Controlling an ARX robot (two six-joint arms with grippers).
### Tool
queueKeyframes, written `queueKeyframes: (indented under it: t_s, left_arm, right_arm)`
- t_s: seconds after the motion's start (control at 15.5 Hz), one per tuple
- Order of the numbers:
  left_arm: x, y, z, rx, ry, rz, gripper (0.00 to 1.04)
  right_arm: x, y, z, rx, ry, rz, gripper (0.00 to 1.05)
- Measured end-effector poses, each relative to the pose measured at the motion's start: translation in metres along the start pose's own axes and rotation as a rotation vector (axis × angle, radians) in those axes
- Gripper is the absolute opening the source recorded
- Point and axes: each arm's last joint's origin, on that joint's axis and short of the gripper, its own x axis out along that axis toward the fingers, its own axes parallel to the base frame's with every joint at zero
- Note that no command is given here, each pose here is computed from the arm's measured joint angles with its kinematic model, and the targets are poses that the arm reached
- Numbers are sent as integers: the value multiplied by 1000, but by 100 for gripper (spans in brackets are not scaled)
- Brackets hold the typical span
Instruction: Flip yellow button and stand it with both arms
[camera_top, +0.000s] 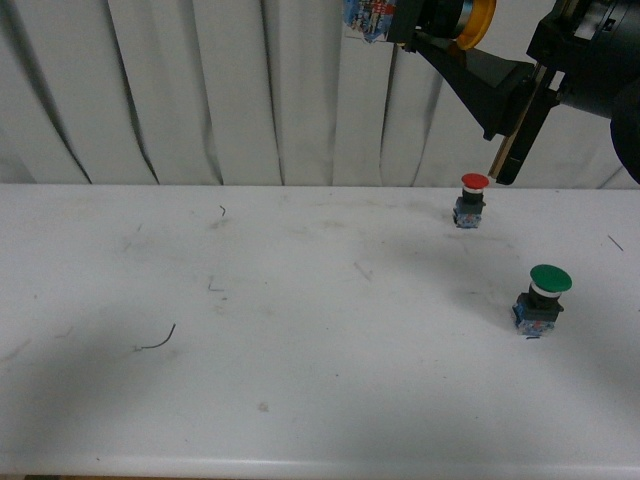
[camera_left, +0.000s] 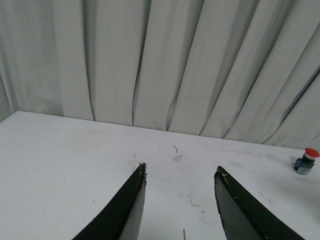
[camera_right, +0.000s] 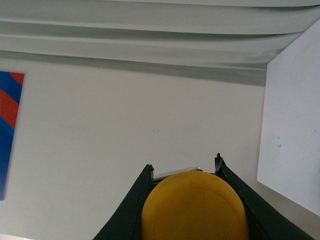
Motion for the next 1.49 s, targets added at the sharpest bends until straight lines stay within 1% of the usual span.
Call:
queueKeyframes:
  t_s: [0.06, 0.19, 0.32, 0.45, 0.71, 0.91, 1.23, 1.29, 1.42, 1.49]
  left_arm:
    - [-8, -3, -11, 97, 19, -3, 25]
    - [-13, -6, -16, 116, 21, 12, 14]
    - [-14, -9, -17, 122, 18, 8, 10]
    - [-17, -12, -18, 130, 11, -5, 3]
    - [-21, -13, -20, 140, 2, -17, 2]
    - [-30, -11, -30, 140, 16, 1, 2]
    - [-42, -10, -35, 140, 4, -1, 2]
    - [-44, -9, -40, 140, -17, -3, 2]
    - [-45, -9, -43, 141, 11, -1, 2]
    - [-47, -9, -42, 141, 1, -2, 2]
  right_arm:
    - [2, 1, 0, -1, 7, 2, 35]
    - [3, 1, -1, -2, 10, 3, 35]
    - [3, 1, -2, -2, 12, 5, 35]
    - [3, 2, -2, -3, 12, 5, 35]
    - [5, 2, -3, -4, 17, 7, 35]
    - [5, 2, -3, -4, 14, 8, 35]
    - [8, 2, -6, -2, 18, 10, 35]
    - [8, 2, -7, -2, 20, 10, 35]
    - [9, 2, -7, -2, 22, 11, 35]
    - [10, 2, -8, -3, 24, 11, 35]
